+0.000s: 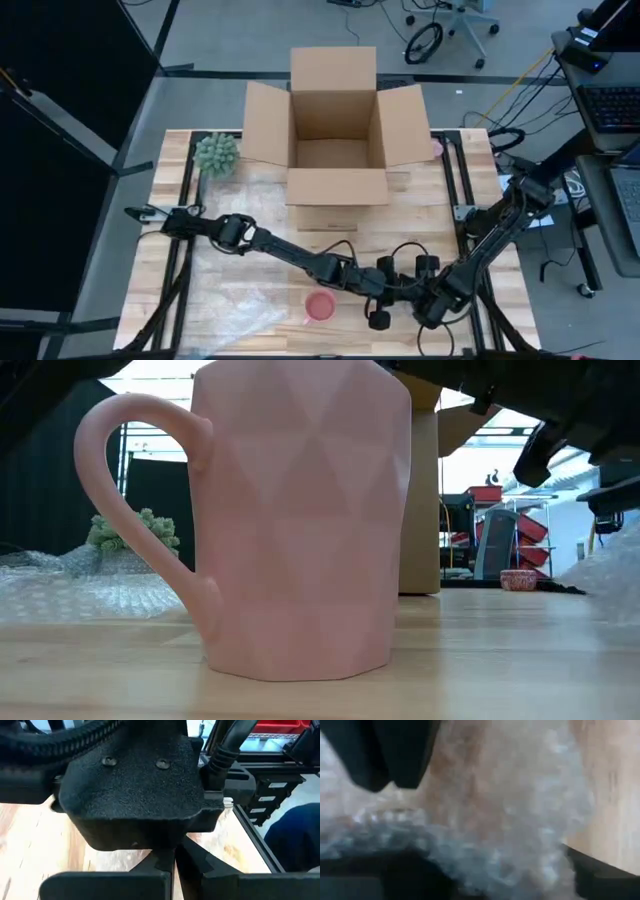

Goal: Wrap mug
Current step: Wrap the yellow mug with bubble wrap

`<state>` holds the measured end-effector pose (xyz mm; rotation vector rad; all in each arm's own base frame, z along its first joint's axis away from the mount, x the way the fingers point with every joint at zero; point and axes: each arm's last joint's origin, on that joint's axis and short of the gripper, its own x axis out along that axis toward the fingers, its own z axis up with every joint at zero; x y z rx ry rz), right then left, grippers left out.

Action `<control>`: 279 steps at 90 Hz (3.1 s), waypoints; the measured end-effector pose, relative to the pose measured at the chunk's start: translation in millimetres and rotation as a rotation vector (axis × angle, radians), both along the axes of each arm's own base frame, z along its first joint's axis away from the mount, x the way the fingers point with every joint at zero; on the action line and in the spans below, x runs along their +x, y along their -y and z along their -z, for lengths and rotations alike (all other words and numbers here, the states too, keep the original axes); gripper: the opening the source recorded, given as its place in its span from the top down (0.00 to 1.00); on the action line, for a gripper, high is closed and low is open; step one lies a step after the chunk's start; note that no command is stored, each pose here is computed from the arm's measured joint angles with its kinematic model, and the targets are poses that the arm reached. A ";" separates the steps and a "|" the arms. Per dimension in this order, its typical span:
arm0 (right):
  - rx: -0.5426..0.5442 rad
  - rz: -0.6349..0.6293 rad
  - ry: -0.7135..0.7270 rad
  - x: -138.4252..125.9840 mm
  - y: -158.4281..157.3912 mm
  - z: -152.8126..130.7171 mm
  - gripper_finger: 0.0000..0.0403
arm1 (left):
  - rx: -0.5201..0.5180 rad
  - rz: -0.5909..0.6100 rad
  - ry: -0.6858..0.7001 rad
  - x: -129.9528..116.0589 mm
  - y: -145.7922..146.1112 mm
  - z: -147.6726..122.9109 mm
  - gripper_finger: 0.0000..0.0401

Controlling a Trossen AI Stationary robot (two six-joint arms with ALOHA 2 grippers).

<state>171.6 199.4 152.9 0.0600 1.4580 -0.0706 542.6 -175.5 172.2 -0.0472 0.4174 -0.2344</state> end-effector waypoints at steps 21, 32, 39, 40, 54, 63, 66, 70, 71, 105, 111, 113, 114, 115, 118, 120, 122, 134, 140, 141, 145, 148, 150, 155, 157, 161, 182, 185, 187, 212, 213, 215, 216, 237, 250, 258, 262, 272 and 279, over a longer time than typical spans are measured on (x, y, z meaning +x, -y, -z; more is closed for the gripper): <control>-0.005 -0.038 -0.008 -1.2 0.7 0.7 0.92 | 0.005 0.001 0.006 0.4 -0.2 0.3 1.00; 0.000 -0.036 -0.009 -0.7 0.8 0.7 0.91 | 0.047 0.018 0.001 -0.9 -0.4 -1.2 1.00; 0.000 -0.035 -0.009 -0.7 0.8 0.7 0.91 | 0.066 0.022 -0.018 -3.0 -1.6 -5.3 1.00; 0.000 -0.035 -0.009 -0.7 0.8 0.7 0.91 | 0.067 0.023 -0.018 -3.2 -1.6 -6.0 1.00; 0.015 -0.042 0.002 0.4 -0.4 0.4 0.96 | 0.147 0.094 -0.004 -7.5 6.5 -9.7 1.00; 0.012 -0.048 0.011 0.5 -0.3 -0.3 0.96 | 0.168 0.164 0.059 -9.6 18.7 -14.2 1.00; 0.012 -0.048 0.012 0.3 0.0 -0.8 0.96 | 0.165 0.181 0.083 -10.6 22.9 -17.3 1.00; 0.010 -0.050 0.021 0.1 0.4 -1.8 0.96 | 0.166 0.198 0.118 -11.4 27.6 -21.5 1.00; 0.009 -0.050 0.023 0.0 0.5 -2.0 0.96 | 0.166 0.201 0.126 -11.6 28.6 -22.3 1.00; -0.020 0.061 0.094 5.5 11.5 -10.7 0.96 | 0.044 0.089 0.123 -5.7 20.7 -19.8 1.00; -0.025 0.109 0.094 8.8 15.6 -10.8 0.96 | 0.030 0.077 0.119 -4.2 16.9 -19.3 1.00; -0.025 0.121 0.092 9.7 16.8 -10.7 0.96 | 0.030 0.074 0.124 -3.8 16.3 -19.7 1.00; -0.025 0.126 0.091 10.2 17.4 -10.7 0.96 | 0.032 0.072 0.127 -3.6 15.8 -19.9 1.00; -0.024 0.130 0.090 10.6 17.8 -10.7 0.96 | 0.035 0.070 0.129 -3.3 15.3 -20.1 1.00; -0.022 0.137 0.088 11.9 19.0 -10.7 0.96 | 0.051 0.066 0.135 -2.9 14.0 -20.5 1.00; -0.022 0.142 0.088 12.9 20.0 -10.7 0.96 | 0.060 0.062 0.137 -2.6 13.2 -20.4 1.00; -0.022 0.147 0.088 13.9 20.9 -10.7 0.96 | 0.067 0.053 0.136 -2.3 12.1 -20.2 1.00; -0.007 0.184 0.072 18.6 26.1 -10.7 0.95 | 0.047 0.000 0.076 -0.4 1.2 -15.5 1.00; -0.001 0.204 0.062 20.3 28.4 -10.6 0.94 | 0.029 -0.017 0.039 -1.0 -0.8 -13.5 1.00; 0.000 0.207 0.060 20.5 28.6 -10.6 0.94 | 0.029 -0.018 0.037 -1.0 -0.9 -13.5 1.00; 0.007 0.212 0.053 22.0 30.3 -10.5 0.93 | 0.033 -0.022 0.026 -1.4 -1.2 -12.6 1.00; 0.012 0.207 0.048 22.9 31.0 -10.5 0.93 | 0.038 -0.025 0.016 -1.7 -1.4 -11.6 1.00; 0.014 0.204 0.046 23.1 31.1 -10.4 0.93 | 0.041 -0.027 0.008 -2.0 -1.6 -10.9 1.00; 0.014 0.206 0.048 23.4 31.3 -10.5 0.93 | 0.050 -0.033 -0.012 -2.4 -2.3 -9.0 1.00; 0.014 0.206 0.047 23.4 31.4 -10.5 0.93 | 0.054 -0.040 -0.017 -2.4 -2.5 -7.7 1.00; 0.015 0.203 0.049 23.4 31.3 -10.8 0.92 | 0.061 -0.050 -0.018 -2.4 -2.4 -6.9 1.00; 0.020 0.173 0.070 24.7 29.9 -11.1 0.88 | 0.056 -0.027 -0.034 -3.0 -1.7 -4.5 1.00; 0.021 0.173 0.070 24.7 29.8 -11.1 0.85 | 0.056 -0.026 -0.035 -3.0 -1.7 -4.2 1.00; 0.021 0.173 0.070 24.7 29.8 -11.1 0.84 | 0.057 -0.026 -0.035 -3.0 -1.7 -4.0 1.00; 0.026 0.186 0.073 24.4 29.9 -12.3 0.57 | 0.058 -0.029 -0.039 -2.7 -2.7 -2.5 1.00; 0.027 0.187 0.073 24.3 29.9 -12.4 0.56 | 0.058 -0.030 -0.039 -2.7 -2.8 -2.5 1.00; 0.028 0.188 0.074 24.2 30.0 -12.8 0.54 | 0.059 -0.031 -0.039 -2.7 -2.8 -2.5 1.00; 0.028 0.188 0.075 24.2 30.1 -13.0 0.53 | 0.059 -0.032 -0.038 -2.7 -2.8 -2.5 1.00; 0.016 0.185 0.076 20.8 33.5 -18.4 0.43 | 0.061 -0.040 -0.035 -2.2 -4.4 -2.8 1.00; 0.018 0.178 0.079 20.5 33.8 -19.5 0.42 | 0.063 -0.040 -0.043 -2.6 -4.6 -2.4 1.00; 0.017 0.174 0.078 20.5 34.1 -19.6 0.42 | 0.068 -0.038 -0.060 -3.1 -5.5 -1.2 1.00; 0.015 0.173 0.077 20.3 34.3 -19.8 0.42 | 0.069 -0.038 -0.065 -3.1 -6.1 -0.9 1.00; 0.010 0.169 0.073 19.7 34.8 -20.2 0.42 | 0.071 -0.045 -0.065 -3.0 -6.6 -0.8 1.00; 0.008 0.163 0.073 19.5 34.9 -20.3 0.42 | 0.068 -0.045 -0.057 -3.7 -6.6 -5.5 1.00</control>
